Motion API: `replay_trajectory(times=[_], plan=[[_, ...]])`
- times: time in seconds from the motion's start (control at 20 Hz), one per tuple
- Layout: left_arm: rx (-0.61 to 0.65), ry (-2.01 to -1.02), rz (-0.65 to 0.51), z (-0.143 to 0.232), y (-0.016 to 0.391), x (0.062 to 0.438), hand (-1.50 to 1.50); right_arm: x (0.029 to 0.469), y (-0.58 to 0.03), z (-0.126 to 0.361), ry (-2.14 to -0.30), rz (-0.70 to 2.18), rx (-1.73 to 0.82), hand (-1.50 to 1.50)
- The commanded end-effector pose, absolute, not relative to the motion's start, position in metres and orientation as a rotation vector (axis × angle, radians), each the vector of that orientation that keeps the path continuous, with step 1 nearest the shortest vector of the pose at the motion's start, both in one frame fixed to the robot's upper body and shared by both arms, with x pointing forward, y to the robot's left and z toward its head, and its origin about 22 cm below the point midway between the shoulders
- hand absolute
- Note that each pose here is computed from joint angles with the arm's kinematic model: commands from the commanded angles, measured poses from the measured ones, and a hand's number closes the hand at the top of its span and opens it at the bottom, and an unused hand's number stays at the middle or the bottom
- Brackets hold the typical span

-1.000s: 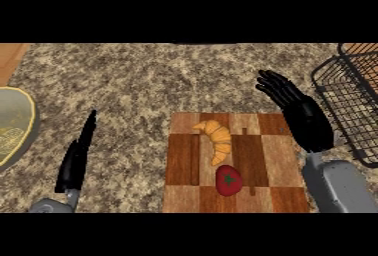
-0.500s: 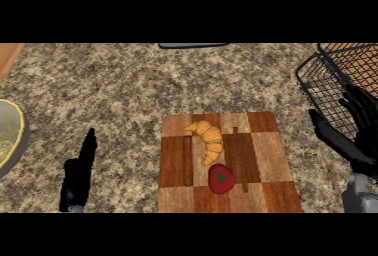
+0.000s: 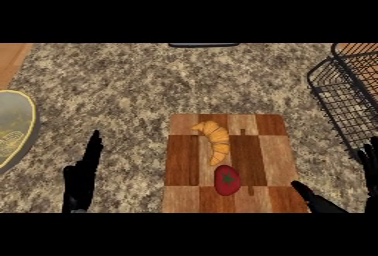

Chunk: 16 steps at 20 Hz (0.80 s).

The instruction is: Pick the tomato from the cutting board and place it in the tiered basket

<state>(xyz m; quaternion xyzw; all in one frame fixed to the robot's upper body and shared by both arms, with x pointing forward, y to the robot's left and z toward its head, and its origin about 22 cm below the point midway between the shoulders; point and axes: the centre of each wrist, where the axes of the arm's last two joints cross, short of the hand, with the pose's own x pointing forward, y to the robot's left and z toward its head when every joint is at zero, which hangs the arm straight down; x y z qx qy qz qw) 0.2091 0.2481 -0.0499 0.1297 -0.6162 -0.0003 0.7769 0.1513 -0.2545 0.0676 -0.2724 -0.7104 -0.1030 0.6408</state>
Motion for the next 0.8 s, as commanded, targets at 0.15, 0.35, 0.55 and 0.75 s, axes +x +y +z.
replay_trajectory(times=[0.15,0.35,0.55,0.75], plan=[[0.266,-1.296,-0.03,-0.055,0.252,0.205,0.0,0.112,-0.245,0.091,-1.322,0.19,-0.684,-1.5],[0.266,-1.311,-0.02,-0.053,0.245,0.214,0.0,0.096,-0.241,0.105,-1.155,0.391,-0.8,-1.5],[0.251,-1.305,-0.038,-0.046,0.244,0.212,0.0,0.1,-0.219,0.117,-1.085,0.38,-0.915,-1.5],[0.239,-1.293,-0.047,-0.06,0.251,0.203,0.0,0.111,-0.197,0.132,-1.056,0.351,-0.946,-1.5]])
